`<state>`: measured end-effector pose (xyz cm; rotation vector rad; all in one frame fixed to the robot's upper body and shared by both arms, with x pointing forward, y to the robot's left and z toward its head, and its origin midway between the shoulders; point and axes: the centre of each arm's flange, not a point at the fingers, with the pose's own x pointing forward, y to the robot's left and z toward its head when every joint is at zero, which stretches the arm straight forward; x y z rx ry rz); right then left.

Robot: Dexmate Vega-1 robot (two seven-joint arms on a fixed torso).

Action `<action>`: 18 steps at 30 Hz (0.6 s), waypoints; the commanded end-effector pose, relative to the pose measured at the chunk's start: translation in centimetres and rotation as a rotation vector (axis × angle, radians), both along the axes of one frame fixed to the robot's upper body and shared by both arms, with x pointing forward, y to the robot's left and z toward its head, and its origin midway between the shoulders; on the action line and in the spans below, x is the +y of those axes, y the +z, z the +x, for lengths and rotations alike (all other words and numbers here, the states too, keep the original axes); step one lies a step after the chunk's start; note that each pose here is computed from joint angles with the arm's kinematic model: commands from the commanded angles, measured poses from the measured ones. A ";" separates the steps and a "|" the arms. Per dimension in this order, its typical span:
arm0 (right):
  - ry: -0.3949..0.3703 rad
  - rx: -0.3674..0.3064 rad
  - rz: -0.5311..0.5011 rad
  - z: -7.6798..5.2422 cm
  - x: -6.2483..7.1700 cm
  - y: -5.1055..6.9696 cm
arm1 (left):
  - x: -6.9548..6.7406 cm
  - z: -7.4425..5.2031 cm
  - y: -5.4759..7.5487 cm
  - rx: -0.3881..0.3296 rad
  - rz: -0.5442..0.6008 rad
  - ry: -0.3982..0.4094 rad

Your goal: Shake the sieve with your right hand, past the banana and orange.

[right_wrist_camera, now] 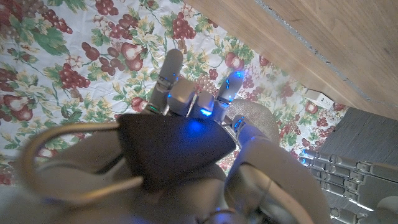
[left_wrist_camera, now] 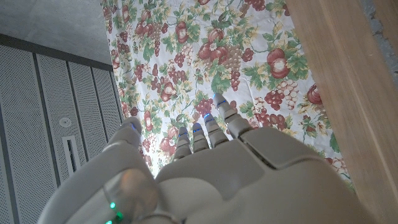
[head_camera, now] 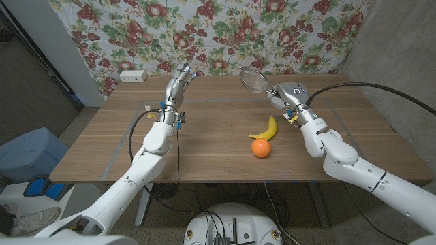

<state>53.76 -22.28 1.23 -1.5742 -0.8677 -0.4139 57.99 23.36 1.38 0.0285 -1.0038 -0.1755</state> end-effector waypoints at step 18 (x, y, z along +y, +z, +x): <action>-0.010 -0.011 0.017 -0.2 -0.3 -0.2 | -0.4 -0.3 -0.1 -0.003 0.000 -0.001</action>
